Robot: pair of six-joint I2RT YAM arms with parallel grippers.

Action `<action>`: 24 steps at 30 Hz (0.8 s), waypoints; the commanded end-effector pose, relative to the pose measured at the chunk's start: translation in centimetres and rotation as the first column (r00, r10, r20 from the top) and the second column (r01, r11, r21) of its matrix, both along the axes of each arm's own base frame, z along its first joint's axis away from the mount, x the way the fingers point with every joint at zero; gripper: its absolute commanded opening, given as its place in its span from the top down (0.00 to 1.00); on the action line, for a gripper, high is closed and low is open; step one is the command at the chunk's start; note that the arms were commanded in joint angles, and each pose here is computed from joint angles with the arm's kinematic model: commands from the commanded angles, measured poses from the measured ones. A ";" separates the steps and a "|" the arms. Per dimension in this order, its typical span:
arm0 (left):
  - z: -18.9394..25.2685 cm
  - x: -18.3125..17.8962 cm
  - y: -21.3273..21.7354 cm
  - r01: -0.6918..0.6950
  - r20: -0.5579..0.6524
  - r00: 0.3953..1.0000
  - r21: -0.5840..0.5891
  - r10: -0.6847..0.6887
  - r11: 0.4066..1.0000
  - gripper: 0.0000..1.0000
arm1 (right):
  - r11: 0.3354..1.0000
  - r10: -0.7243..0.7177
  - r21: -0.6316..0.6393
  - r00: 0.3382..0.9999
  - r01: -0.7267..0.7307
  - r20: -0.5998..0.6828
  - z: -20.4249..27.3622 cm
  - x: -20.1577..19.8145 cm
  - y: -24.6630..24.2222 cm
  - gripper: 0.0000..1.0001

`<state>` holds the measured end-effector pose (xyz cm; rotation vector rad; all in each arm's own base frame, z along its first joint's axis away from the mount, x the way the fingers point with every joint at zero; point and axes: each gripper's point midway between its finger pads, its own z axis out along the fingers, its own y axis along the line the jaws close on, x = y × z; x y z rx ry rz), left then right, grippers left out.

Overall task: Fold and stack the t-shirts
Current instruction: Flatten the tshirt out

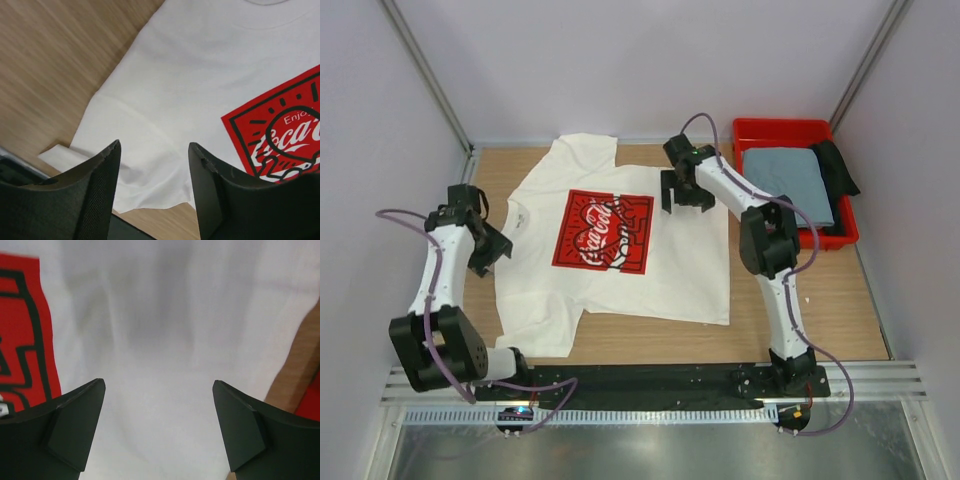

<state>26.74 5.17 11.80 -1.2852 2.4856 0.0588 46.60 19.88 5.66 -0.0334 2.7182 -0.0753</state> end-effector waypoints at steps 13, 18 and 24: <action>-5.2 -9.4 3.0 -0.247 -0.284 0.938 -0.138 0.200 0.959 0.69 | 0.928 0.137 0.340 0.988 -0.151 0.066 9.0 -15.9 0.5 0.04; -6.4 -9.7 2.0 -0.242 -0.291 0.939 -0.188 0.181 0.952 0.60 | 0.928 0.127 0.347 0.991 -0.136 0.049 8.8 -16.7 -0.5 0.04; -8.4 -9.5 1.4 -0.286 -0.351 0.917 -0.237 0.193 0.928 0.55 | 0.927 0.069 0.368 0.997 -0.073 0.023 8.0 -17.5 -2.1 0.04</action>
